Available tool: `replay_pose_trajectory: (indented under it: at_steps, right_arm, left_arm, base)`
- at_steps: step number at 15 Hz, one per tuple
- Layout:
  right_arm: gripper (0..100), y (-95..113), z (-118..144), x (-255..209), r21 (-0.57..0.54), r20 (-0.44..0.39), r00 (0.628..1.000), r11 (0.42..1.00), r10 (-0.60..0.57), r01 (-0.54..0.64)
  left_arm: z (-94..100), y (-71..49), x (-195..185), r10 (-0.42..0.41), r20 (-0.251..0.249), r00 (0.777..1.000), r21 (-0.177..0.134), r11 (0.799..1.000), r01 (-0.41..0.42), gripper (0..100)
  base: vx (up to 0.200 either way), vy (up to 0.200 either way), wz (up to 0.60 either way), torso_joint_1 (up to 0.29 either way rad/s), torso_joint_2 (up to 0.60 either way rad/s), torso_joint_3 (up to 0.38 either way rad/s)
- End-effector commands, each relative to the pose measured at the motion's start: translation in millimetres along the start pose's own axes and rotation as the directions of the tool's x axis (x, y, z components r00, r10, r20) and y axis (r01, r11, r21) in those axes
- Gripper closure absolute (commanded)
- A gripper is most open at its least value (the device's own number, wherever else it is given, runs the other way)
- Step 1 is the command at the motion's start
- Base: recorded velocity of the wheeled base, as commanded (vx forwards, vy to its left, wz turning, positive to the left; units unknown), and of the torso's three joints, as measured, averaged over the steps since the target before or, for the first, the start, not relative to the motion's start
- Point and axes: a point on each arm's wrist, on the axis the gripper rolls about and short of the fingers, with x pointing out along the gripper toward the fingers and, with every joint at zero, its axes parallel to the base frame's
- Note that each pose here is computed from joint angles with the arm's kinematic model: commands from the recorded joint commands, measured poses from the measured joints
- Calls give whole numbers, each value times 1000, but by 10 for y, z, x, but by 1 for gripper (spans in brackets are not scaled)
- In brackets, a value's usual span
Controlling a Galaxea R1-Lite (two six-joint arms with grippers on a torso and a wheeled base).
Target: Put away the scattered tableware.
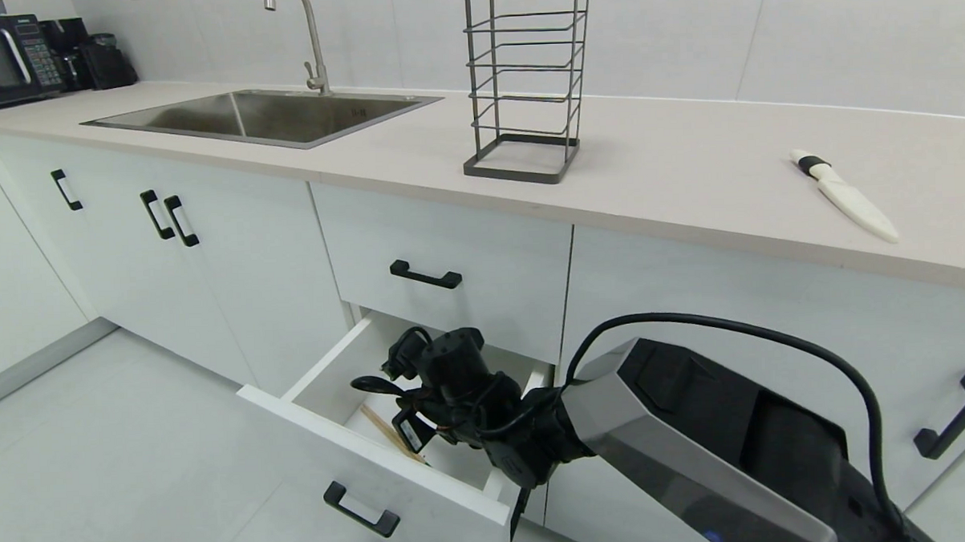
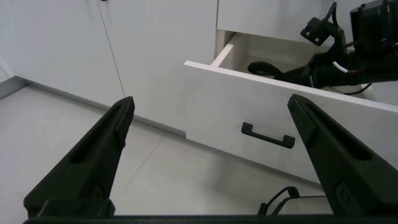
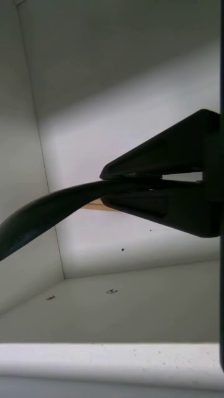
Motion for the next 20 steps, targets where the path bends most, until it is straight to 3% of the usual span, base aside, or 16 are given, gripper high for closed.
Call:
replay_pose_trajectory:
  at_steps: [1, 12, 13, 20]
  right_arm:
    - [100, 3, -75, 54, 0, -12, 1000, 1000, 1, -1]
    - [100, 4, -88, 109, 47, -59, 998, 998, -27, 30]
    - [0, 4, -93, 108, 47, -67, 997, 998, -27, 30]
    - [0, 19, -65, 121, 21, -35, 999, 999, -26, 27]
  left_arm:
    - [1, 0, 1, 0, -1, 1000, 0, 1000, 0, 0]
    - [1, 0, 1, 0, -1, 1000, 0, 1000, 0, 0]
    - [1, 0, 1, 0, -1, 1000, 0, 1000, 0, 0]
    - [1, 0, 1, 0, -1, 1000, 0, 1000, 0, 0]
  base:
    - [0, 0, 0, 0, 0, 0]
    - [0, 0, 0, 0, 0, 0]
    - [0, 0, 0, 0, 0, 0]
    - [0, 0, 0, 0, 0, 0]
